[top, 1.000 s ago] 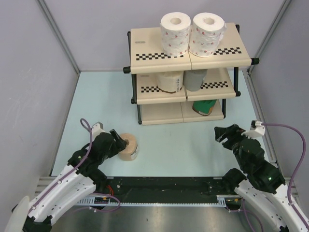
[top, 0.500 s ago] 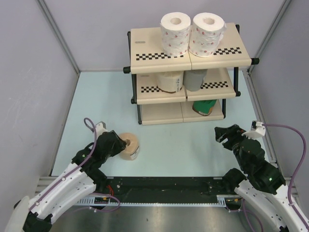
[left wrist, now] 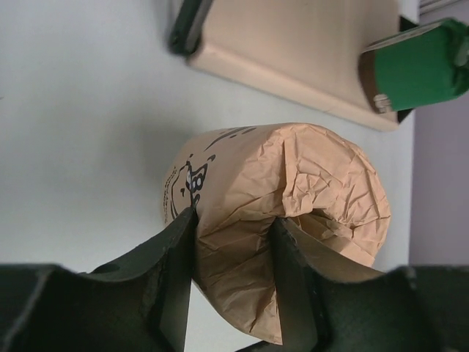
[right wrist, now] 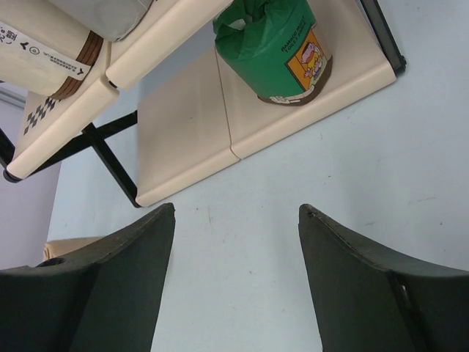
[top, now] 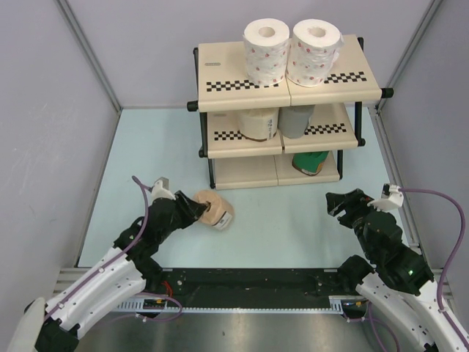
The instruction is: Place and organize the paper towels onto the shelf
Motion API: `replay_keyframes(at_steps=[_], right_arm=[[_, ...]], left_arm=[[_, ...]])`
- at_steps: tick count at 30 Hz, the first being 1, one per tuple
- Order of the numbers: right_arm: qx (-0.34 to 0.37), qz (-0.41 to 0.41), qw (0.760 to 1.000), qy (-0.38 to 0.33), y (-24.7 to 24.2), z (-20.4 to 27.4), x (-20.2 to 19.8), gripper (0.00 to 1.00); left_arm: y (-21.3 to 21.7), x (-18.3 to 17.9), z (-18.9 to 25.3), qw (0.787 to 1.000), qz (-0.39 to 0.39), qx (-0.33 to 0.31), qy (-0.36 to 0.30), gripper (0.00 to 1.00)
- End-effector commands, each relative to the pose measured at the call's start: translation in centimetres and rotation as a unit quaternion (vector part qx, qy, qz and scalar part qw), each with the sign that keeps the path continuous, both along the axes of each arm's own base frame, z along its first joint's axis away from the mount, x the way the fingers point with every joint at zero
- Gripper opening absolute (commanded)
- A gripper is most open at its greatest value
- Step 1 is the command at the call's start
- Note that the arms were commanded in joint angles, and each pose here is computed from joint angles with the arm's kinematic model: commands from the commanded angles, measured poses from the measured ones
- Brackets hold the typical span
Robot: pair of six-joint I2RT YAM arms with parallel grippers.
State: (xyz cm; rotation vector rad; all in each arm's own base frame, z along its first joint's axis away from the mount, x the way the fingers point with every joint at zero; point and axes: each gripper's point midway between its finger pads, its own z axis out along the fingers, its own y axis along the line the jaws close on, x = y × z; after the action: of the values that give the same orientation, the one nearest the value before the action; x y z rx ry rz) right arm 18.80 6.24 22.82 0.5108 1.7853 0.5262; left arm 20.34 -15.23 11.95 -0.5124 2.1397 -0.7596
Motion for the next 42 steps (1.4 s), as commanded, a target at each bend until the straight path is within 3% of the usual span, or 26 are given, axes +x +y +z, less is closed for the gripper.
replay_keyframes(at_steps=[1, 15, 32, 42], right_arm=[[0.011, -0.005, 1.0, 0.001, 0.0, -0.2, 0.0, 0.73], [0.014, -0.002, 1.0, -0.001, 0.1, -0.1, 0.0, 0.73], [0.012, -0.002, 1.0, -0.001, 0.1, -0.1, 0.0, 0.73], [0.013, -0.001, 1.0, -0.004, 0.0, 0.0, -0.2, 0.73]], left_arm=[[-3.1, 3.1, 7.3, 0.991, -0.021, -0.076, -0.106, 0.34], [-8.2, 9.7, 10.6, 0.975, -0.005, -0.144, -0.169, 0.34], [-10.9, 13.3, 8.1, 0.959, 0.057, -0.234, -0.151, 0.34], [-12.5, 14.4, 5.8, 0.955, 0.093, -0.249, -0.133, 0.35]])
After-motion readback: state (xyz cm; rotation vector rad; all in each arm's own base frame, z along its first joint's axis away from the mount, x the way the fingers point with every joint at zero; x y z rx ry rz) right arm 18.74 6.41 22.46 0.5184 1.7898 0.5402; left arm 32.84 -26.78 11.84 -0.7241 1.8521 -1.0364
